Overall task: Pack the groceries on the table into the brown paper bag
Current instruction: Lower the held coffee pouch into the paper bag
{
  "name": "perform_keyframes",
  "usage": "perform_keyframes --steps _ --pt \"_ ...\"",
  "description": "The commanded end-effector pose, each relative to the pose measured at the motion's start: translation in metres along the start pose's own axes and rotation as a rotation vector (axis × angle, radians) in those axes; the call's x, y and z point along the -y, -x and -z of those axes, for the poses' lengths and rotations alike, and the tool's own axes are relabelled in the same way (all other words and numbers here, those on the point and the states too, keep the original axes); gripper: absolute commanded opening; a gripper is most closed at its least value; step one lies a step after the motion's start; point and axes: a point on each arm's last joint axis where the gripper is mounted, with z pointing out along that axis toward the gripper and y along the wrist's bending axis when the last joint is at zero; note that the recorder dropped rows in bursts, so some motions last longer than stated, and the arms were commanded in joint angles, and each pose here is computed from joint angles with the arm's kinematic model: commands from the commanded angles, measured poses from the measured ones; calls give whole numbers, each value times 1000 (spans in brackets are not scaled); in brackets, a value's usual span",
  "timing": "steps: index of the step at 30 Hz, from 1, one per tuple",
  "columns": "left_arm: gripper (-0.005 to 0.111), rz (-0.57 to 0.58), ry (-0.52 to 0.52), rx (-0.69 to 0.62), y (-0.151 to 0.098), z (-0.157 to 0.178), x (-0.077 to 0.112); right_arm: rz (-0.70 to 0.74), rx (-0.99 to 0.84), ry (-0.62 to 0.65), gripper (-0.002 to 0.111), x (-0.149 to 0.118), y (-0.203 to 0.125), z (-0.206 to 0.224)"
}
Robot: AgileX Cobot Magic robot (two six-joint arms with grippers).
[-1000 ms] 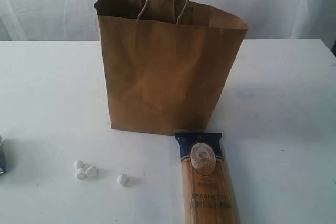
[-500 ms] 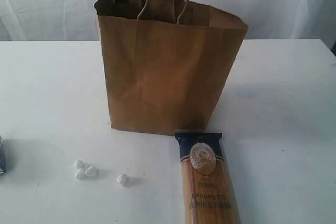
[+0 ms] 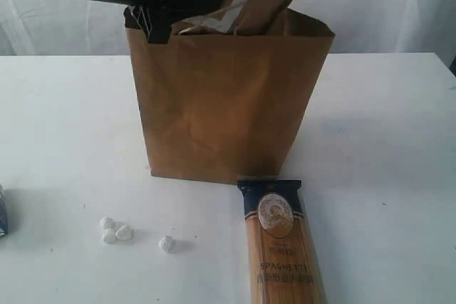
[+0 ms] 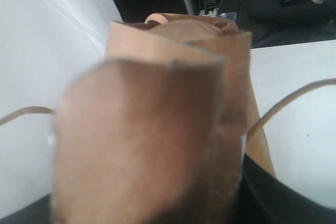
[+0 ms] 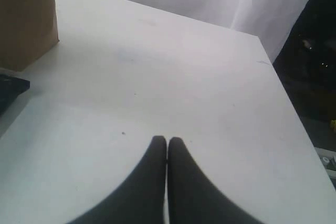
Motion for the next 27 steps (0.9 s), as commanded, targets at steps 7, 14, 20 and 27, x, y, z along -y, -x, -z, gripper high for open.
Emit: perform_keyframes --steps 7,14,20,27 --pt "1 -16 45 15 6 3 -3 1 6 -4 0 0 0 0" --pt "38 -18 47 14 6 3 -4 1 6 -4 0 0 0 0" --pt "52 -20 49 14 6 3 -4 1 6 -4 0 0 0 0" --pt "52 26 19 26 7 3 -1 1 6 -4 0 0 0 0"
